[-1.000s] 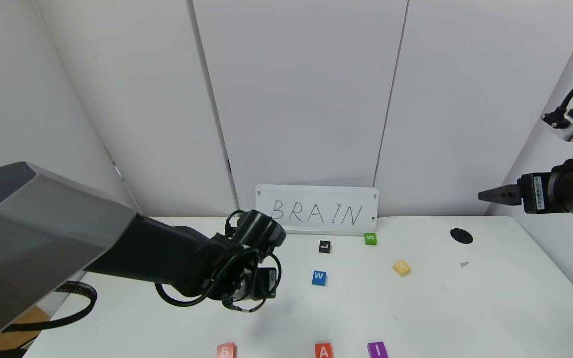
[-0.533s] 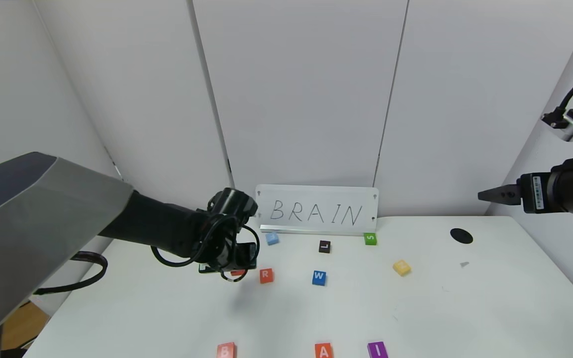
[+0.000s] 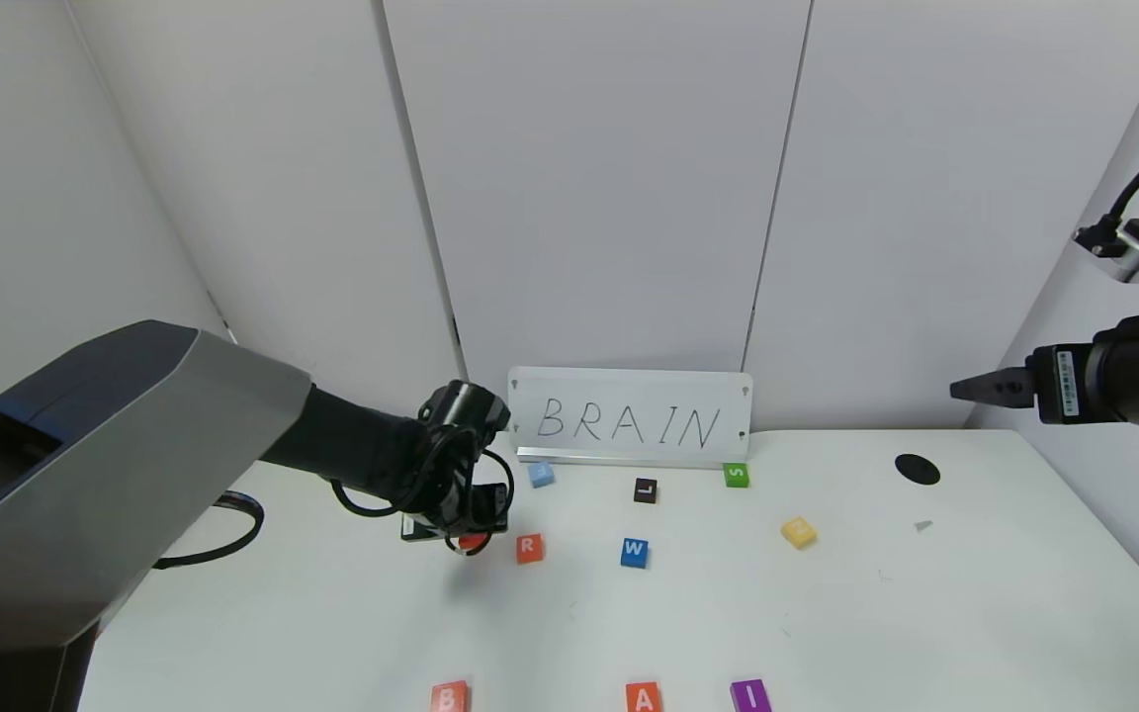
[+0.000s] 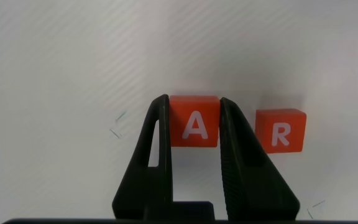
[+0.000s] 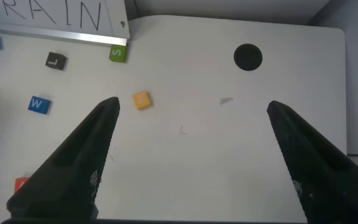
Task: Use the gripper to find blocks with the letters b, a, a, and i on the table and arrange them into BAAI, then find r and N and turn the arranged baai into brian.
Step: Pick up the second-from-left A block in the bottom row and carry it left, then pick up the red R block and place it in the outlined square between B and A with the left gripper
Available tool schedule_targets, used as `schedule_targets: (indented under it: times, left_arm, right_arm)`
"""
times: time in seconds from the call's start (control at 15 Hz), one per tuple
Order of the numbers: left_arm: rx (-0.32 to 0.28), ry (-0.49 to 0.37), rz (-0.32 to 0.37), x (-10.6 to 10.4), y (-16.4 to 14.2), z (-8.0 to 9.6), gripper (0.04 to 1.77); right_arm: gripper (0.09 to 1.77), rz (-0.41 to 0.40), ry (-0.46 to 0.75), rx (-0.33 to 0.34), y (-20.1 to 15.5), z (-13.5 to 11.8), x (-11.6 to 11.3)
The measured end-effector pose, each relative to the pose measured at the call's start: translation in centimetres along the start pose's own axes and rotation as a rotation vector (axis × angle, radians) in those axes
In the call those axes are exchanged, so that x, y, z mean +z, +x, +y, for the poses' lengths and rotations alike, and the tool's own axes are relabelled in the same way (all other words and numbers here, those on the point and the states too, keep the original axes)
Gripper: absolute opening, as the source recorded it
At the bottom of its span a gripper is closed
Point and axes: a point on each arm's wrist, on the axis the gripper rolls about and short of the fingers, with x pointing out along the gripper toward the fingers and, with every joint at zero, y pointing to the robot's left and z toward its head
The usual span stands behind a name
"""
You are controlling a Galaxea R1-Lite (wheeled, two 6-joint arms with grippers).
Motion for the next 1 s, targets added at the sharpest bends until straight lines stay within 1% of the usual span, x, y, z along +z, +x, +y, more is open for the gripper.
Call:
schedule_targets:
  times: [0.4, 0.53, 0.6, 0.8, 1.0]
  left_arm:
    - [0.012, -0.005, 0.022, -0.3, 1.2, 0.1, 0.50]
    - [0.019, 0.002, 0.039, -0.5, 1.3, 0.2, 0.50]
    - [0.020, 0.003, 0.043, -0.6, 1.4, 0.1, 0.56]
    - [0.021, 0.002, 0.043, -0.6, 1.4, 0.1, 0.92]
    - [0.019, 0.001, 0.038, -0.5, 1.2, 0.1, 1.17]
  right_arm:
    - [1.71, 0.004, 0.000, 0.000, 0.1, 0.0, 0.0]
    - [1.71, 0.004, 0.000, -0.001, 0.1, 0.0, 0.0]
    - [1.71, 0.003, 0.000, -0.001, 0.1, 0.0, 0.0]
    - [1.71, 0.004, 0.000, 0.000, 0.1, 0.0, 0.0]
    - [1.71, 0.004, 0.001, -0.001, 0.1, 0.0, 0.0]
